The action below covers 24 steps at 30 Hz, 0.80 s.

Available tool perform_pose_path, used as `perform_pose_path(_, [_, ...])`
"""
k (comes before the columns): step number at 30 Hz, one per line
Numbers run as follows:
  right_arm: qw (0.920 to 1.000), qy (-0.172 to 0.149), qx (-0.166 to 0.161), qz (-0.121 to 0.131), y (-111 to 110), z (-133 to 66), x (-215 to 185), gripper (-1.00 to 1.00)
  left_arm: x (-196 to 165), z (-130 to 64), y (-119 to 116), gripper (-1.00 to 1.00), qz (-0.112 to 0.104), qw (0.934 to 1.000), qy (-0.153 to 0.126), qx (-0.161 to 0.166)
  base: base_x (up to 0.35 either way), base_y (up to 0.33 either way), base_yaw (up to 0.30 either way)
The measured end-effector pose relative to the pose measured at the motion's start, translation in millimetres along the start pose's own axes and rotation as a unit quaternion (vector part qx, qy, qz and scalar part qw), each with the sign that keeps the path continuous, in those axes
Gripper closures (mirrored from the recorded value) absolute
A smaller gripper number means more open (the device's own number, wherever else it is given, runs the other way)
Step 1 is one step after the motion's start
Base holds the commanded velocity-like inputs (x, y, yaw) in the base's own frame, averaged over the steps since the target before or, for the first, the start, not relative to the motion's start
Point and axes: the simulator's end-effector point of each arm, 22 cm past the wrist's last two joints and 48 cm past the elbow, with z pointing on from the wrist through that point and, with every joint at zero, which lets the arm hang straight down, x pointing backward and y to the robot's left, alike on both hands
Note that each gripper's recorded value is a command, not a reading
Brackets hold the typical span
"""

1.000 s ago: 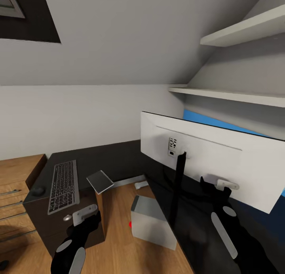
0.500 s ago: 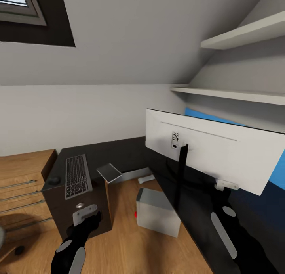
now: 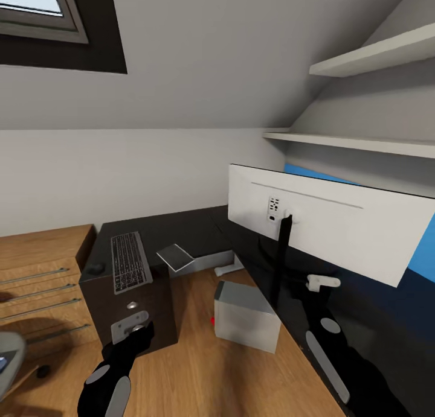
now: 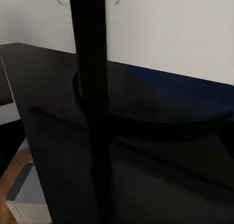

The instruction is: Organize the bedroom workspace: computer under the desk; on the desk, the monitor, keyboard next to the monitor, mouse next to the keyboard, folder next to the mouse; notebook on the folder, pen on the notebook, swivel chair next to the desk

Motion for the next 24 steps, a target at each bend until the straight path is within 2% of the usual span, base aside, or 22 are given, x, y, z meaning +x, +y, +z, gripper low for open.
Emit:
perform_pose_path(1, [1.0, 0.001, -0.007, 0.0, 8.4, -1.6, 1.3, -1.0, 0.1, 0.0, 0.0, -1.0, 0.0, 1.0, 0.0, 0.0, 0.07, 0.002, 0.0])
perform_pose_path(7, [0.9999, 0.001, -0.012, -0.002, 15.5, -3.3, 2.0, -1.0, -0.9, -0.3, 0.1, -1.0, -0.001, 1.0, -0.002, 0.0, 0.199, 0.001, 0.0])
perform_pose_path(15, [0.9999, -0.001, -0.012, -0.002, 15.3, -3.1, 1.3, -1.0, -0.3, -0.1, 0.2, -1.0, 0.0, 1.0, -0.001, 0.0, 0.07, 0.0, 0.0])
perform_pose_path(20, [0.9999, -0.011, -0.01, 0.003, 13.7, -3.0, -3.5, -1.0, -0.7, -0.4, 0.1, -1.0, 0.0, 1.0, -0.002, 0.0, 0.223, 0.0, 0.0])
perform_pose_path(24, [0.9998, -0.015, -0.01, 0.003, 13.9, -2.7, -3.2, -1.0, -0.3, -0.1, 0.1, -1.0, 0.0, 1.0, -0.001, 0.0, 0.074, 0.0, 0.0])
